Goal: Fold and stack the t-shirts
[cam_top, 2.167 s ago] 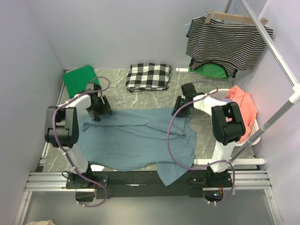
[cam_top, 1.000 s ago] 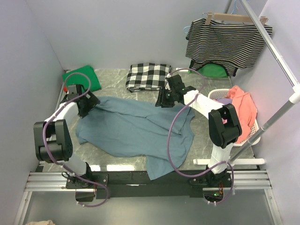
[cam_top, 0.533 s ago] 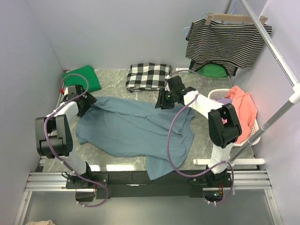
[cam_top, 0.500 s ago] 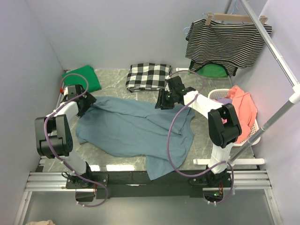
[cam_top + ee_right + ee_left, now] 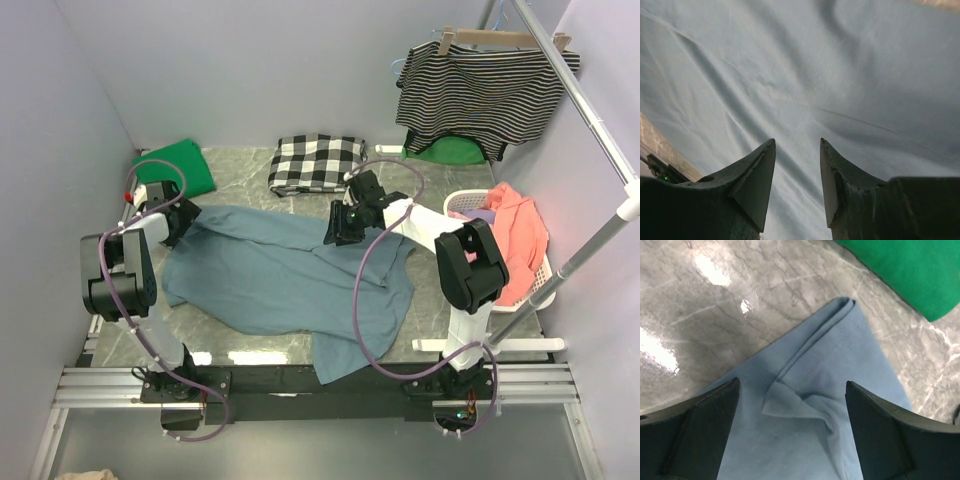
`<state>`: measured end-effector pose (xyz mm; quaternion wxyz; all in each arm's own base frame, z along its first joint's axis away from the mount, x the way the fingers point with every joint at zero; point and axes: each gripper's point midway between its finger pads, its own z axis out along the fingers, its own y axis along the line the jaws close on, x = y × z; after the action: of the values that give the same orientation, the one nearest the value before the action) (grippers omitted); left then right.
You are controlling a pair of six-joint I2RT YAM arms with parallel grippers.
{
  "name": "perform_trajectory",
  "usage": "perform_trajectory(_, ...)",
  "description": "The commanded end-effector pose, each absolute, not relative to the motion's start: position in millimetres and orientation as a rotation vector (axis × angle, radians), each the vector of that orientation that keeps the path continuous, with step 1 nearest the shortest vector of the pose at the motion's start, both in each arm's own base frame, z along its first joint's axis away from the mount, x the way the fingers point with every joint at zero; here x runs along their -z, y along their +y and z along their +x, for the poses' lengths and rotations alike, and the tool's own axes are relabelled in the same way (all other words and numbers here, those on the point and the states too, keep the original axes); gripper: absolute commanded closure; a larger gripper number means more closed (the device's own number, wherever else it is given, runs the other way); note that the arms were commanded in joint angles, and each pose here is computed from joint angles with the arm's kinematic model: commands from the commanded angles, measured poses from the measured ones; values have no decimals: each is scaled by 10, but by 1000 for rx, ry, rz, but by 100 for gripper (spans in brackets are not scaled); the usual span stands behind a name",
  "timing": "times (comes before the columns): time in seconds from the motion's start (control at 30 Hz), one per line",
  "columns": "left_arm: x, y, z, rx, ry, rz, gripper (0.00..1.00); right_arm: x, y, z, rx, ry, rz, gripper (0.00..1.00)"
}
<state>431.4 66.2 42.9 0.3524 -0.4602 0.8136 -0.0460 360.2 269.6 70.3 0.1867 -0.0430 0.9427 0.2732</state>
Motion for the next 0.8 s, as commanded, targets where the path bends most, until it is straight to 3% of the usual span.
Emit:
perform_trajectory(0.0,-512,755,4472,120,2025,-1199,9,-629,2735,3557,-777,2665,-156,52)
perform_trajectory(0.23,-615,806,4578,111,2007,-1173,25,-467,2695,3488,-741,2715,-143,54)
perform_trajectory(0.33,-663,832,4612,100,1997,-1160,37,-416,2660,3435,-722,2729,-135,56)
perform_trajectory(0.43,-699,860,4617,82,1990,-1153,57,-361,2617,3394,-706,2742,-126,56)
perform_trajectory(0.57,-757,888,4618,65,1981,-1133,94,-317,2598,3359,-697,2751,-122,57)
perform_trajectory(0.6,-773,890,4619,64,1981,-1128,99,-301,2592,3349,-695,2755,-124,57)
perform_trajectory(0.77,-948,961,4652,14,1970,-1043,99,-252,2550,3336,-657,2771,-123,58)
